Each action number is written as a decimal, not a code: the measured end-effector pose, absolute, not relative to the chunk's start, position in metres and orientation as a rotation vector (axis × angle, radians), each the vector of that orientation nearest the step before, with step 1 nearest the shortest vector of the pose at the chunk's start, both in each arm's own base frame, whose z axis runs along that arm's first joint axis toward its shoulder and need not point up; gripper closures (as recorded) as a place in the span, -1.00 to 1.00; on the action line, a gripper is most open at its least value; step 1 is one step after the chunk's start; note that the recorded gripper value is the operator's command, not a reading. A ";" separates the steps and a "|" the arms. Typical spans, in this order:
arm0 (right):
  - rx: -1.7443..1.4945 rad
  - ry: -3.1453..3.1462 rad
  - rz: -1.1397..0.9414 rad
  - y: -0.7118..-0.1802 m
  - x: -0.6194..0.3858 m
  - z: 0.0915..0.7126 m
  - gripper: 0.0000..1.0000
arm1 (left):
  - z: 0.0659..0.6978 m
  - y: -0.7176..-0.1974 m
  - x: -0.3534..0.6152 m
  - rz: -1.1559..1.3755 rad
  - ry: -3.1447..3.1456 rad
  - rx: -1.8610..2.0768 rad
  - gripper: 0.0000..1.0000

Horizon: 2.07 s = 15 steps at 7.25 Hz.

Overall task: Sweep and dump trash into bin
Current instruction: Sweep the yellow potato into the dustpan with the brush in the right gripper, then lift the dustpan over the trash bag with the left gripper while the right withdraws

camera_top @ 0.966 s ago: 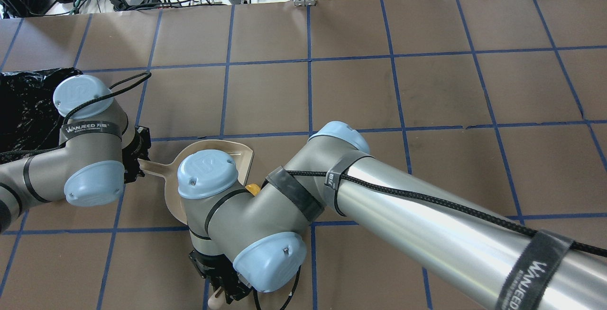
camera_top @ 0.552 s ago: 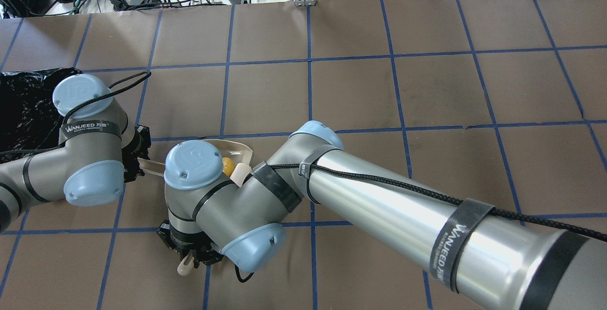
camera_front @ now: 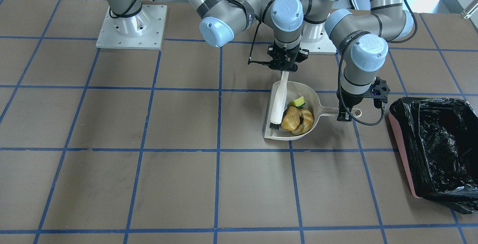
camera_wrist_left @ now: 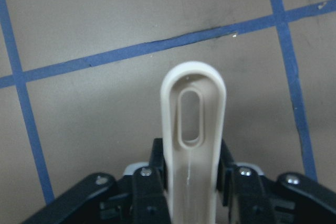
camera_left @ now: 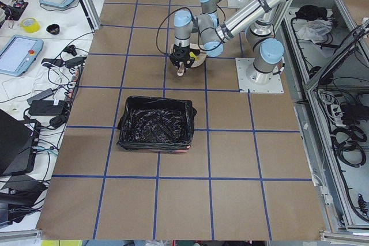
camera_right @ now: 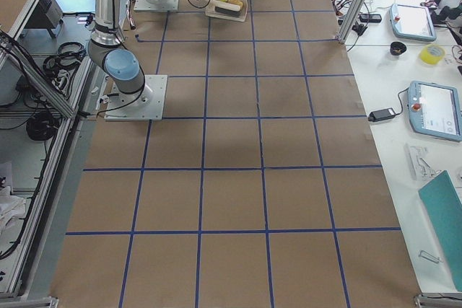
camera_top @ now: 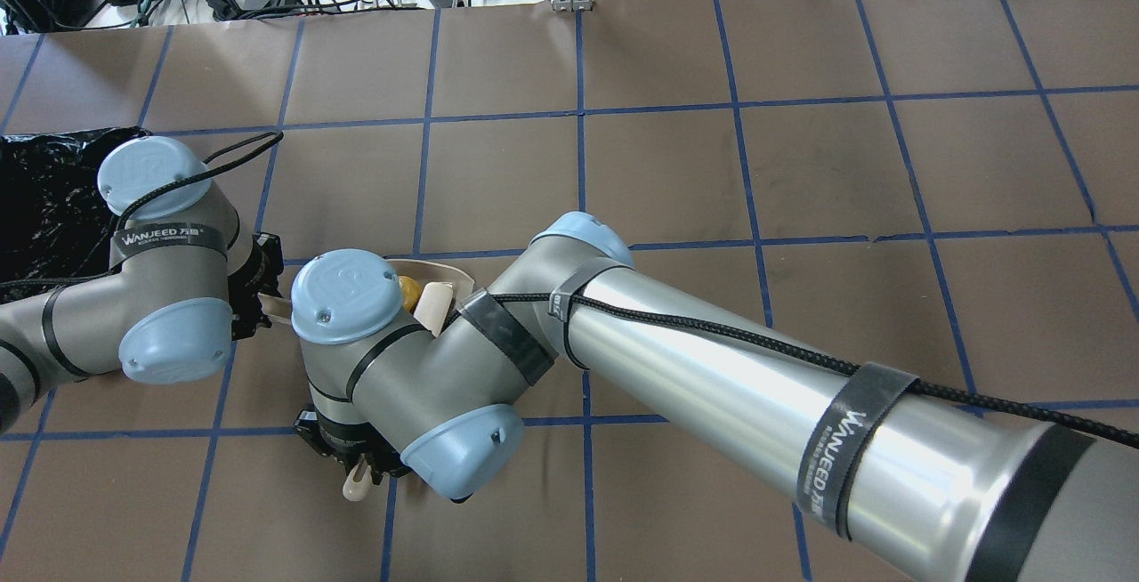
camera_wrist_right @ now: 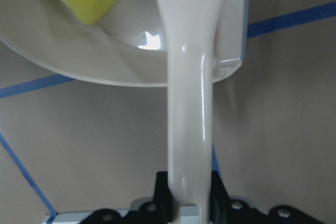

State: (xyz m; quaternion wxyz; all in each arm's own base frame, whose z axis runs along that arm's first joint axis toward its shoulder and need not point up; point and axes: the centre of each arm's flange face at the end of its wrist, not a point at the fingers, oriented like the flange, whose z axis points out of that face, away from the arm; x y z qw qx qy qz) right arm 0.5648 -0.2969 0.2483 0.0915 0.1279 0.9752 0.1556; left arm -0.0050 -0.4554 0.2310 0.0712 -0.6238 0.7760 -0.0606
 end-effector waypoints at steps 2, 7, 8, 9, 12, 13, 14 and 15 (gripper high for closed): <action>0.424 3.008 0.443 -0.294 0.538 0.277 1.00 | 0.239 -0.463 -0.004 -0.197 2.342 -1.880 1.00; 0.295 3.243 0.366 -0.401 0.393 0.319 1.00 | 0.272 -0.489 -0.001 -0.060 2.383 -1.921 1.00; 0.204 3.281 0.404 -0.432 0.340 0.328 1.00 | 0.300 -0.504 0.003 -0.008 2.384 -1.926 1.00; 0.126 3.289 0.458 -0.460 0.284 0.333 1.00 | 0.328 -0.516 0.007 0.014 2.386 -1.936 1.00; -0.102 3.258 0.498 -0.537 0.085 0.334 1.00 | 0.381 -0.544 0.050 -0.073 2.355 -2.037 1.00; -0.131 3.265 0.460 -0.559 0.012 0.321 1.00 | 0.399 -0.556 0.078 -0.125 2.327 -2.090 1.00; -0.094 3.258 0.449 -0.570 -0.046 0.303 1.00 | 0.414 -0.567 0.112 -0.166 2.299 -2.146 1.00; -0.042 3.235 0.456 -0.572 -0.084 0.288 1.00 | 0.425 -0.575 0.146 -0.191 2.287 -2.202 1.00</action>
